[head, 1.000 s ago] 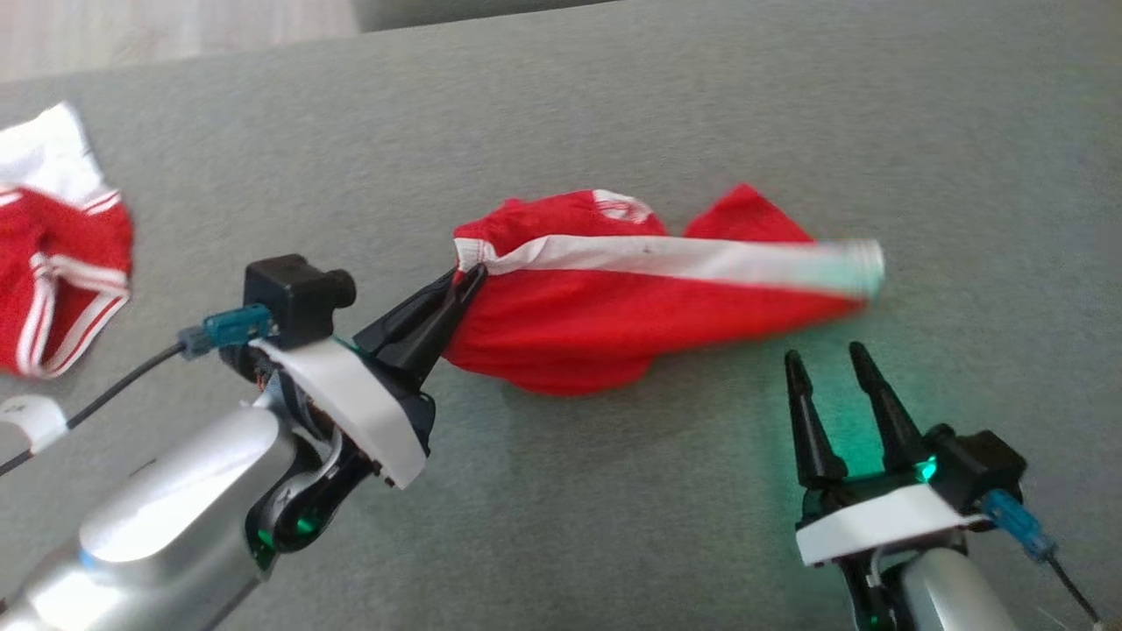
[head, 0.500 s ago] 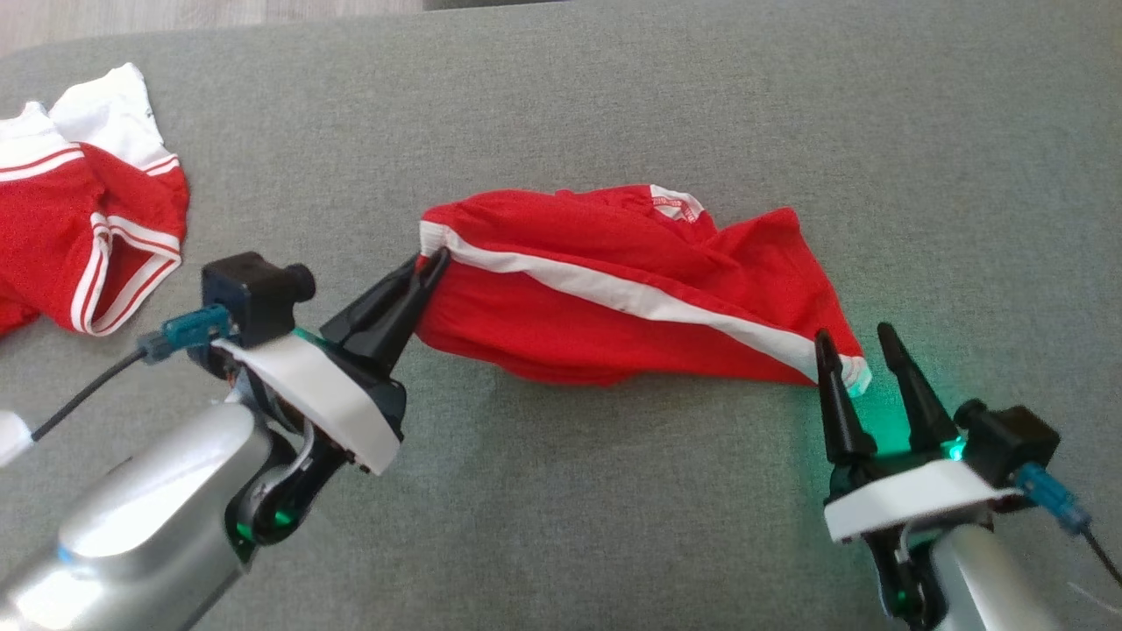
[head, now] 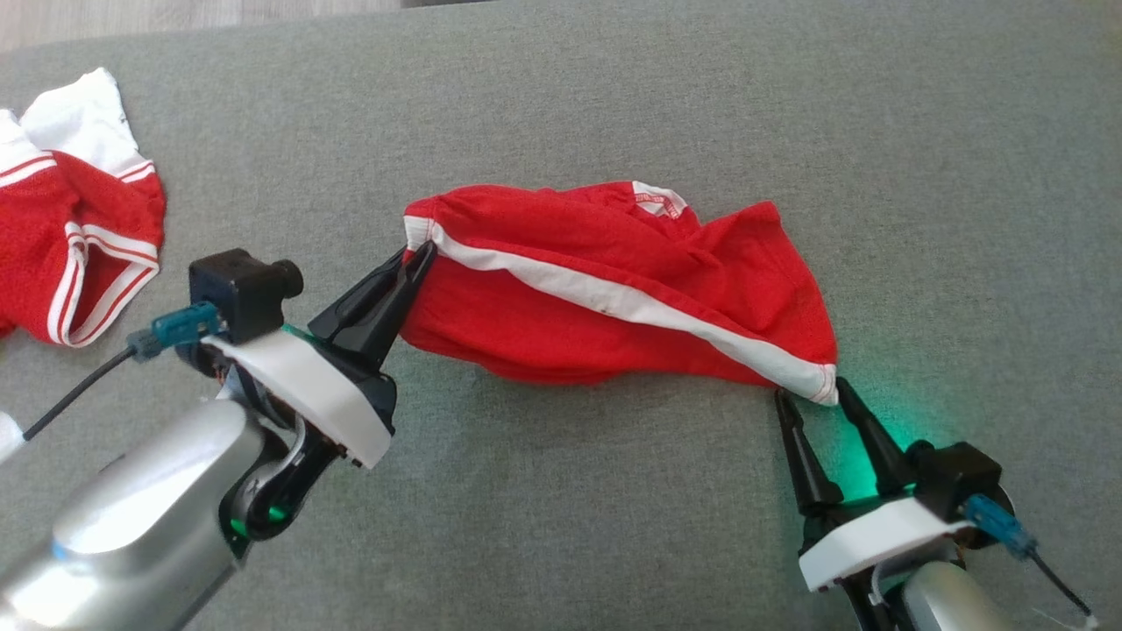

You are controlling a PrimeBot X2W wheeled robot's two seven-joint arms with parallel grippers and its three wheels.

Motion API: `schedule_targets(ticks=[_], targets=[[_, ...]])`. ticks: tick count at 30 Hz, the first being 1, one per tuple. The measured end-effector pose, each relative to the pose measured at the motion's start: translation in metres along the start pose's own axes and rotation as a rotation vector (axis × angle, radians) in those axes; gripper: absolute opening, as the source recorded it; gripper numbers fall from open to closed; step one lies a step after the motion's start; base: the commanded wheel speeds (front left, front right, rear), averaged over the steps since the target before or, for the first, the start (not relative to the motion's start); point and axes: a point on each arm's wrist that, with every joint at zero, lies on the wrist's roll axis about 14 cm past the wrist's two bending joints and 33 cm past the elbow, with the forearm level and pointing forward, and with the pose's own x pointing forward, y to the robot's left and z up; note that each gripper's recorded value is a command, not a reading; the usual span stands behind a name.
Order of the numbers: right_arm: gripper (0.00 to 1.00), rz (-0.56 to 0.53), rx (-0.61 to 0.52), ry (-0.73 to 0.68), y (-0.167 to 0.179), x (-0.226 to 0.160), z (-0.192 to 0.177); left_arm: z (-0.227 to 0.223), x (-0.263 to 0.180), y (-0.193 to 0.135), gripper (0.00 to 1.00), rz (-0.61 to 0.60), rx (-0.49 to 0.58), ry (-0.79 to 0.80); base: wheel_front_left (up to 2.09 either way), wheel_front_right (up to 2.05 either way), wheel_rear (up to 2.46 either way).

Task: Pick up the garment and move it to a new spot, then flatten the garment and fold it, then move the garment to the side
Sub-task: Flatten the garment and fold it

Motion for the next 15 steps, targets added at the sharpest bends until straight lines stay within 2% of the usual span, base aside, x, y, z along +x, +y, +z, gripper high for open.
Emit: schedule_targets(ticks=[1,2,3,10,15], targets=[[0.45,0.001,-0.001,0.004,0.0,0.001,-0.001,0.0,0.0,0.0,0.0,0.0,0.001,0.0,0.0,0.0,0.0],[0.11,0.002,-0.003,0.004,0.0,0.001,-0.001,0.0,0.0,0.0,0.0,0.0,0.001,0.001,0.0,0.0,0.0],[0.0,0.004,-0.004,0.003,0.001,0.002,0.0,0.0,0.0,0.0,0.0,0.0,0.002,0.001,0.0,0.0,0.0],[0.0,0.007,-0.003,-0.01,0.002,0.0,0.004,0.004,-0.001,-0.002,0.0,-0.001,0.015,-0.006,0.0,0.0,0.0],[0.0,-0.01,-0.021,-0.126,-0.004,0.0,0.041,0.011,-0.001,-0.004,0.0,0.008,0.048,-0.023,0.0,0.0,0.0]])
